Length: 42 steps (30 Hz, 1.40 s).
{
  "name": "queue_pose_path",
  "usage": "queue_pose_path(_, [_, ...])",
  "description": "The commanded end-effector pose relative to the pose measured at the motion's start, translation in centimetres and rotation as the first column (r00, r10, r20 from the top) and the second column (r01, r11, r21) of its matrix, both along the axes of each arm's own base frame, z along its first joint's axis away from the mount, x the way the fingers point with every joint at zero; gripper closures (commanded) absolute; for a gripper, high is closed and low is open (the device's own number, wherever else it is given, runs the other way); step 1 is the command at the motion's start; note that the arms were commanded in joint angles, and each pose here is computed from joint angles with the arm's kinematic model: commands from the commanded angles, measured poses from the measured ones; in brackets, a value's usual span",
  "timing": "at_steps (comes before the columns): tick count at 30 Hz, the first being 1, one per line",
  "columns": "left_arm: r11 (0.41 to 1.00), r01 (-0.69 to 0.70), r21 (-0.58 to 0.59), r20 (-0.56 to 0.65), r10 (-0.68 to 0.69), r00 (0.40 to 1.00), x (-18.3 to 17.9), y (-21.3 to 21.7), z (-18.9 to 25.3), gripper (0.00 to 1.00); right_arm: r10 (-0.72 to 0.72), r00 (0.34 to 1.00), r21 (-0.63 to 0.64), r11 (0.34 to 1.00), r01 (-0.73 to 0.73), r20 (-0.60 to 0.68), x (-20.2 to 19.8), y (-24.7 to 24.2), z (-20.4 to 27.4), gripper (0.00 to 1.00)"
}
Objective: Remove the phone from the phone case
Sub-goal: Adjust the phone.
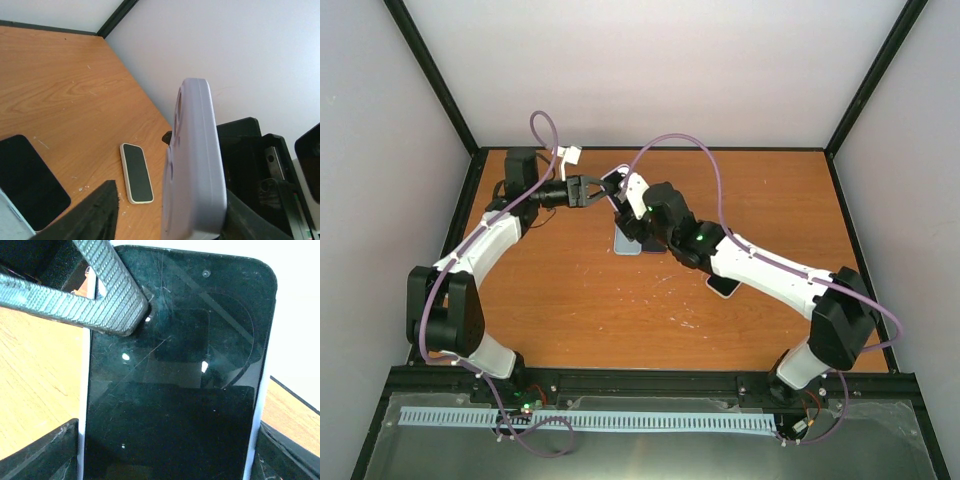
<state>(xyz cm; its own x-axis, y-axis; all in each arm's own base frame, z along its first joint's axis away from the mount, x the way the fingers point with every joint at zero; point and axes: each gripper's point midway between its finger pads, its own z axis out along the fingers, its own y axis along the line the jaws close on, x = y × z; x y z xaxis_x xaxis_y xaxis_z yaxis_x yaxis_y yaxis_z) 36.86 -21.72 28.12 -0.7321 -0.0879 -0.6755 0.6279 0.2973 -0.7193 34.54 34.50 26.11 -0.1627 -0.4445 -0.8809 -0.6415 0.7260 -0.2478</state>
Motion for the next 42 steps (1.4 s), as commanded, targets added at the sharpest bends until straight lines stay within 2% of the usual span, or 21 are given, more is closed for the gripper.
queue_pose_path(1, [0.999,0.029,-0.024,0.037,-0.028,0.999,-0.6,-0.3,1.4,0.54,-0.017,0.995,0.107,0.994,0.007,0.093,0.6,1.2,4.6,0.35])
queue_pose_path(5, [0.998,0.050,-0.033,0.044,-0.049,0.998,-1.0,-0.4,1.5,0.70,-0.012,0.996,0.111,0.994,0.002,0.086,0.6,1.4,4.6,0.34])
queue_pose_path(9, [0.996,0.084,-0.023,0.080,-0.082,0.993,-1.5,-0.5,1.9,0.88,0.010,0.998,0.101,0.995,-0.016,0.062,0.1,0.7,4.3,0.25])
queue_pose_path(12, [0.996,0.092,-0.005,0.107,-0.091,0.990,-1.7,-0.4,2.0,0.92,0.067,0.998,0.082,0.994,-0.068,0.021,-0.9,-0.1,3.5,0.09])
queue_pose_path(15, [0.993,0.118,0.008,0.125,-0.118,0.985,-2.2,-0.4,1.8,0.94,0.146,0.989,0.049,0.988,-0.145,-0.016,-2.2,-0.8,2.8,0.00])
queue_pose_path(21, [0.980,0.195,0.044,0.194,-0.200,0.960,-3.8,-0.4,1.3,0.95,0.330,0.933,0.095,0.943,-0.318,-0.143,-4.0,-3.4,2.7,0.00])
queue_pose_path(29, [0.940,0.324,0.103,0.399,-0.337,0.853,-6.7,-0.4,1.4,0.95,0.547,0.768,0.272,0.836,-0.477,-0.333,-5.1,-5.8,3.6,0.00])
queue_pose_path(33, [0.928,0.343,0.143,0.418,-0.371,0.829,-6.7,-0.6,0.6,0.95,0.643,0.665,0.309,0.765,-0.565,-0.380,-6.7,-5.2,3.5,0.01])
queue_pose_path(42, [0.886,0.406,0.223,0.430,-0.463,0.775,-8.4,-2.4,-1.3,0.97,0.672,0.637,0.308,0.740,-0.598,-0.378,-5.7,-4.0,3.1,0.17])
